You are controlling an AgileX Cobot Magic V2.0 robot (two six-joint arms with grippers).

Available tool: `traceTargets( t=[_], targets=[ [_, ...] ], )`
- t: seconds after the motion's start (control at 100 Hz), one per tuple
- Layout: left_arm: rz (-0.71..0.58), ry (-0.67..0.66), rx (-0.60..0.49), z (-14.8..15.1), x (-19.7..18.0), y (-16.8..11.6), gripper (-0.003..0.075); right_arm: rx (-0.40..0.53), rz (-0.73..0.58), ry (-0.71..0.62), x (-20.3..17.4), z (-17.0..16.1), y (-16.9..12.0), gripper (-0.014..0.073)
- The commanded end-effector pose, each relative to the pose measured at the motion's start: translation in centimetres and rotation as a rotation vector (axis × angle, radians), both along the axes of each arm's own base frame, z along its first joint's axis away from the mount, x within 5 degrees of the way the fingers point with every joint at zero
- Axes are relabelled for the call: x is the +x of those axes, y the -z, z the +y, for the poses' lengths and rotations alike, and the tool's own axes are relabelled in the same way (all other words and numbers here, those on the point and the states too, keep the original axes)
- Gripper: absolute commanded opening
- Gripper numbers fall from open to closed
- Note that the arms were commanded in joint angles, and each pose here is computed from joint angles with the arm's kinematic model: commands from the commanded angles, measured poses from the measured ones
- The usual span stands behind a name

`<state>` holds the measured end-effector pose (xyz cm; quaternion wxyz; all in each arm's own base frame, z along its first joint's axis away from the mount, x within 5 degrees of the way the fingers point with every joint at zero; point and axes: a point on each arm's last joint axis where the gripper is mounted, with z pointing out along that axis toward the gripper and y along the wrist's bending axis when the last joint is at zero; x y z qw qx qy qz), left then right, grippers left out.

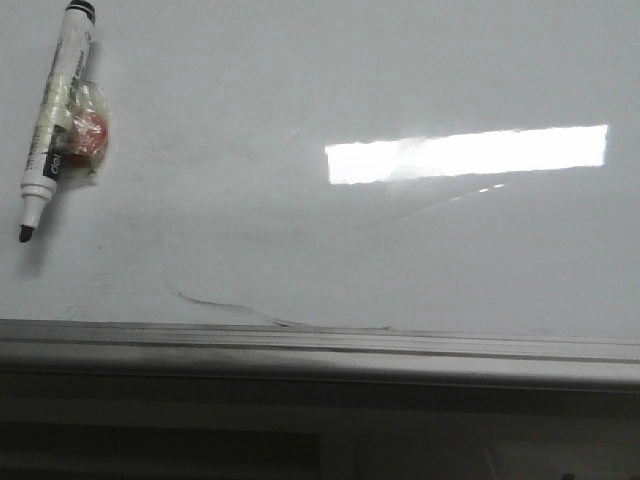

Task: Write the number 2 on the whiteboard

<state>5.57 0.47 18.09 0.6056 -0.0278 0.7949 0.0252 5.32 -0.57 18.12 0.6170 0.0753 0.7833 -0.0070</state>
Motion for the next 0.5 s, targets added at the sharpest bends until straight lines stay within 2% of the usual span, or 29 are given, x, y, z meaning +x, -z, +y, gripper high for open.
traceTargets(
  t=[0.0, 0.28, 0.39, 0.49],
  targets=[
    [-0.031, 0.006, -0.007, -0.04, 0.31, 0.37, -0.0019, -0.02, -0.024, 0.005, -0.05, -0.06, 0.41, -0.0057],
    [-0.031, 0.007, -0.005, -0.04, 0.31, 0.37, -0.0019, -0.02, -0.024, 0.005, -0.05, -0.06, 0.41, -0.0057],
    [-0.025, 0.008, 0.094, 0.18, 0.29, 0.35, -0.0019, -0.02, -0.024, 0.005, -0.05, -0.06, 0.41, -0.0057],
    [-0.025, 0.008, 0.092, 0.17, 0.29, 0.35, -0.0019, -0.02, -0.024, 0.005, -0.05, -0.06, 0.41, -0.0057]
  ],
)
